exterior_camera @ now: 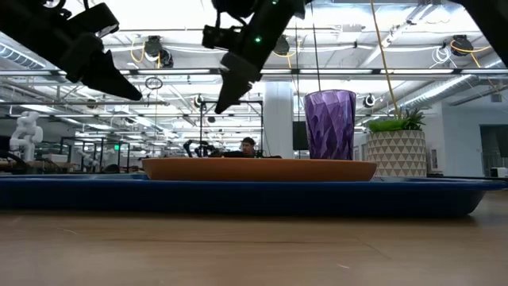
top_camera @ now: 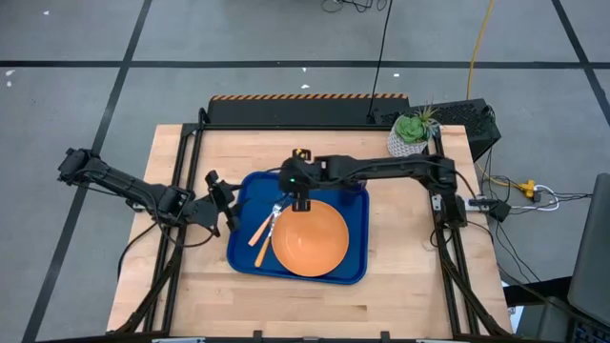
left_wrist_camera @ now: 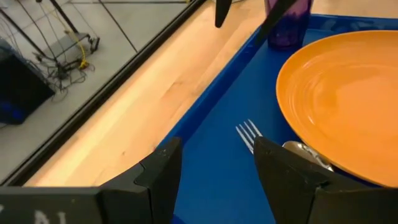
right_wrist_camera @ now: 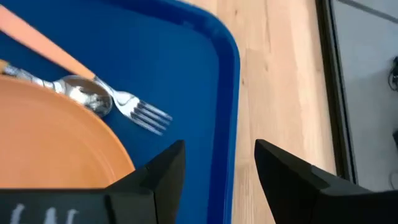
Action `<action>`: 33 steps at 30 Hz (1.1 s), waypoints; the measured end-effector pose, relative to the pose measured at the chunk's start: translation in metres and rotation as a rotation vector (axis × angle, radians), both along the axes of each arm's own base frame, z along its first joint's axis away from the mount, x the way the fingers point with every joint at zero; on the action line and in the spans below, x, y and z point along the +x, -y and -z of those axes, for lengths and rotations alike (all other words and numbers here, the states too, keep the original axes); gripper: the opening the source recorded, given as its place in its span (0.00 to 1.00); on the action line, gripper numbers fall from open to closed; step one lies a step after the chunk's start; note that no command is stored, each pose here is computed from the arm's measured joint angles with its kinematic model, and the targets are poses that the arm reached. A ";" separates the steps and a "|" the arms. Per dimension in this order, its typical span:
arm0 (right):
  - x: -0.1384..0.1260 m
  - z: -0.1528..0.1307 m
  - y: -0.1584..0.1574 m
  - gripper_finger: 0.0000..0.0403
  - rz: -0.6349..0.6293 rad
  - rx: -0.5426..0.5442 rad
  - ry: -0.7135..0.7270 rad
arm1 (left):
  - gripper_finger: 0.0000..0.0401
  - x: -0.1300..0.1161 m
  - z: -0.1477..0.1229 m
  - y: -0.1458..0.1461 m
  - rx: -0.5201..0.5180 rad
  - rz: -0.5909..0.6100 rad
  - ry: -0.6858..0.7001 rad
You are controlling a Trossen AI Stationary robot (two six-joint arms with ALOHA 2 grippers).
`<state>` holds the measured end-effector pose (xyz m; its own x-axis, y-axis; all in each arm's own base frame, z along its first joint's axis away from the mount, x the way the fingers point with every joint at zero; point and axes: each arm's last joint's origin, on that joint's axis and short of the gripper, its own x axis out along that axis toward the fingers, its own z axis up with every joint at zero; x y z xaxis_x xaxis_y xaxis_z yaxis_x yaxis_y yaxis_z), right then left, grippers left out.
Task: Pick and place plate/cup/fork/spoon on tray
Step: Put the orange fork on the blue serving tray to the left of the yellow spoon
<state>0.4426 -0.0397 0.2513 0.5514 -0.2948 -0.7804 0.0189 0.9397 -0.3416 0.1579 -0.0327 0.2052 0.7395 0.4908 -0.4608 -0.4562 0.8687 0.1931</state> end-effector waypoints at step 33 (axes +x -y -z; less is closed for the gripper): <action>0.025 0.028 0.017 0.46 0.057 0.111 0.020 | 0.50 0.015 0.029 -0.008 0.039 0.284 -0.247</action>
<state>0.4678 -0.0568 0.2237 0.5517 -0.2388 -0.7991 0.0790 0.9688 -0.2350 0.1730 -0.0245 0.1759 0.7172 0.3035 -0.6273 -0.1341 0.9434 0.3032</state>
